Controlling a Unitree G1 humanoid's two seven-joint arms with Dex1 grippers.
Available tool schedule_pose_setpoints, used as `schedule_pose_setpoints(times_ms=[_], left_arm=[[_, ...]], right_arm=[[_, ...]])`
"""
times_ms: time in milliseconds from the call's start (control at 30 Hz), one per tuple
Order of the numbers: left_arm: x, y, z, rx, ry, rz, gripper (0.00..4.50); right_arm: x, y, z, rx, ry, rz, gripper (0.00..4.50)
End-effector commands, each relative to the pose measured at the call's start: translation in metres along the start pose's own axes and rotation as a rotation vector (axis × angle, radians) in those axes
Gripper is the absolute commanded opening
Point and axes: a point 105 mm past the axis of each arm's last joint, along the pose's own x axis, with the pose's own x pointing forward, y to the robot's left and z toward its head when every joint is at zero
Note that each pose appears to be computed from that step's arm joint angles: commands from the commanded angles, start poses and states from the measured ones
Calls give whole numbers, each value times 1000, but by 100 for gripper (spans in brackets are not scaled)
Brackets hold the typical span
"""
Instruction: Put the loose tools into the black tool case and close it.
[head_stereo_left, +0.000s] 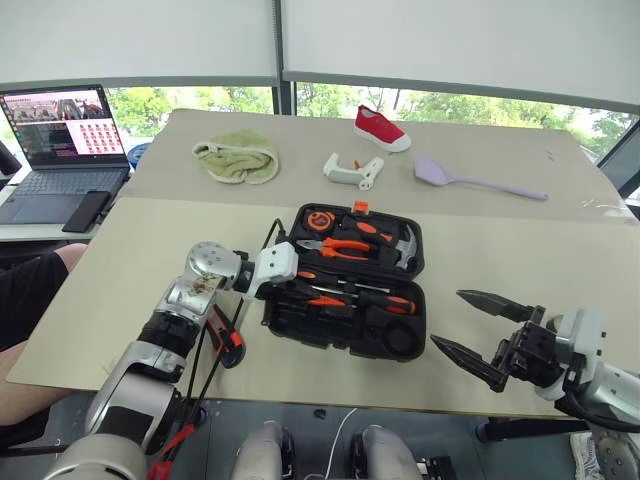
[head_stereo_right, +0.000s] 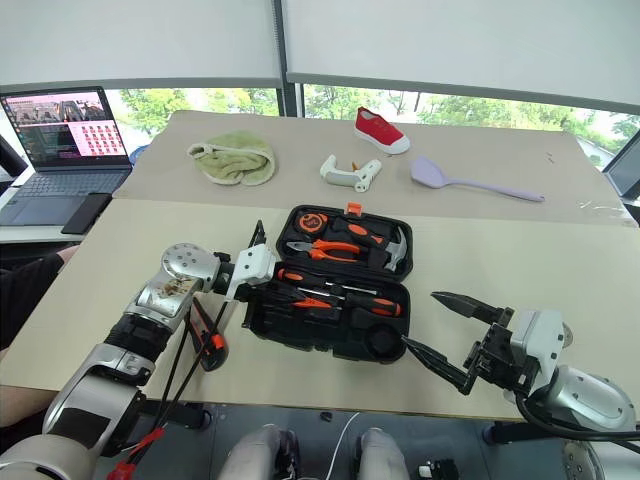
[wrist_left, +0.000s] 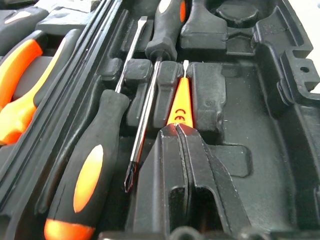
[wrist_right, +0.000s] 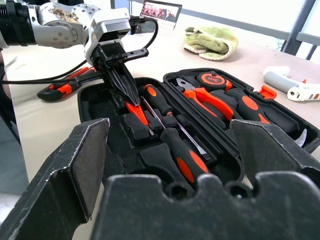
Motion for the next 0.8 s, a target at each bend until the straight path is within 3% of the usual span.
schedule_pose_setpoints(times_ms=[33,100,200,333,467,633,667,800], left_arm=[[4,-11,-23,-31,79,-25,6],[2,-13,-18,-22,37,-11,6],[-14,0,9,-36,-135,99,6],[-70,3,34,-76,-311,277,108],[-127,-17,15,-168,-289,497,254],[-212,-89,-52,-400,-107,946,429],[-221,-108,-62,-451,-66,996,448],[-246,-157,-81,-587,41,1155,448]], right_arm=[[-2,-1,7,-27,-14,-11,450],[-3,-1,7,-30,-13,-12,450],[-6,-4,7,-48,-8,-17,450],[-12,-8,5,-49,18,28,450],[-14,-5,-5,-47,46,92,450],[-17,-4,-13,-93,27,140,450],[-18,-3,-14,-98,24,147,450],[-20,0,-19,-43,36,170,450]])
